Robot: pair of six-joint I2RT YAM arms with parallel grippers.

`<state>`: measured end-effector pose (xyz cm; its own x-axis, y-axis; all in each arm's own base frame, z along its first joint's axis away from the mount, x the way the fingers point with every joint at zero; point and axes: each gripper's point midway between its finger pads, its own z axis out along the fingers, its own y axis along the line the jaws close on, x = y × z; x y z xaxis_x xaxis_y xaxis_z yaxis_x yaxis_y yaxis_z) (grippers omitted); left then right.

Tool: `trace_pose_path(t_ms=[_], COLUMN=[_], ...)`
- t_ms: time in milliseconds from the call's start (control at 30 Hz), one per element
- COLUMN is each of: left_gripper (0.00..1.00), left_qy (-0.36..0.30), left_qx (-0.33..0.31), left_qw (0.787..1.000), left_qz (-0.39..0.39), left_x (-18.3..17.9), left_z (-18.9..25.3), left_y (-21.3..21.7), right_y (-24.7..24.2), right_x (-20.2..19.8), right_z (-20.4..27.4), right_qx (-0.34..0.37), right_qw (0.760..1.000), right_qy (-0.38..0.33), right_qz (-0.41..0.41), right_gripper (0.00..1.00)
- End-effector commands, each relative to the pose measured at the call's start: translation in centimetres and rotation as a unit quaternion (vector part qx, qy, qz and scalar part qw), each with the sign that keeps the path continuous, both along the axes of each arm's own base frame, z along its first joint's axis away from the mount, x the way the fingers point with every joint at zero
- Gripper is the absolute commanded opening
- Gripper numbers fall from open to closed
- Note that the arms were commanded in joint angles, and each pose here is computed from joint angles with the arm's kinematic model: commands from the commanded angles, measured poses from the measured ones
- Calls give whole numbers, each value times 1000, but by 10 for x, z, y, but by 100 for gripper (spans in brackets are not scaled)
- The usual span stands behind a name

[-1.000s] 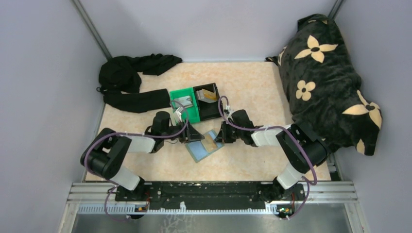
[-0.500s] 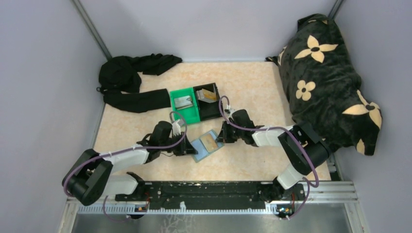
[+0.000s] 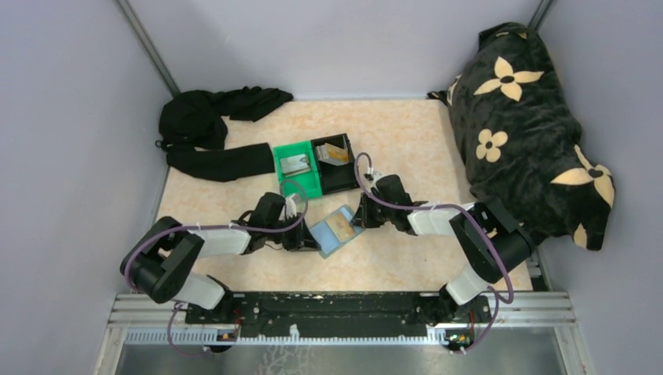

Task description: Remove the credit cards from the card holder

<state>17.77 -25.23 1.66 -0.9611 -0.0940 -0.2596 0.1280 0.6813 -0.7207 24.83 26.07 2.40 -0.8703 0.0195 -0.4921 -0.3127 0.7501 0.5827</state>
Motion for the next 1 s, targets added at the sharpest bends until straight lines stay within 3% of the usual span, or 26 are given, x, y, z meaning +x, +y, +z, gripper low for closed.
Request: trace_pose_path(t_ms=[0, 367, 967], left_gripper=[23, 23, 23], left_qy=[9, 12, 11], left_qx=[68, 67, 66], left_qw=[998, 998, 998], left_qz=[15, 9, 3], left_x=[1, 3, 4], left_z=[-34, -36, -37], left_y=[17, 14, 12], right_y=[4, 44, 64], right_x=[-12, -36, -59], right_z=[0, 21, 68], right_qx=[-7, 81, 125], right_qw=[1000, 994, 984], right_qy=[1, 14, -8], right_qz=[25, 78, 124], right_gripper=[0, 0, 0])
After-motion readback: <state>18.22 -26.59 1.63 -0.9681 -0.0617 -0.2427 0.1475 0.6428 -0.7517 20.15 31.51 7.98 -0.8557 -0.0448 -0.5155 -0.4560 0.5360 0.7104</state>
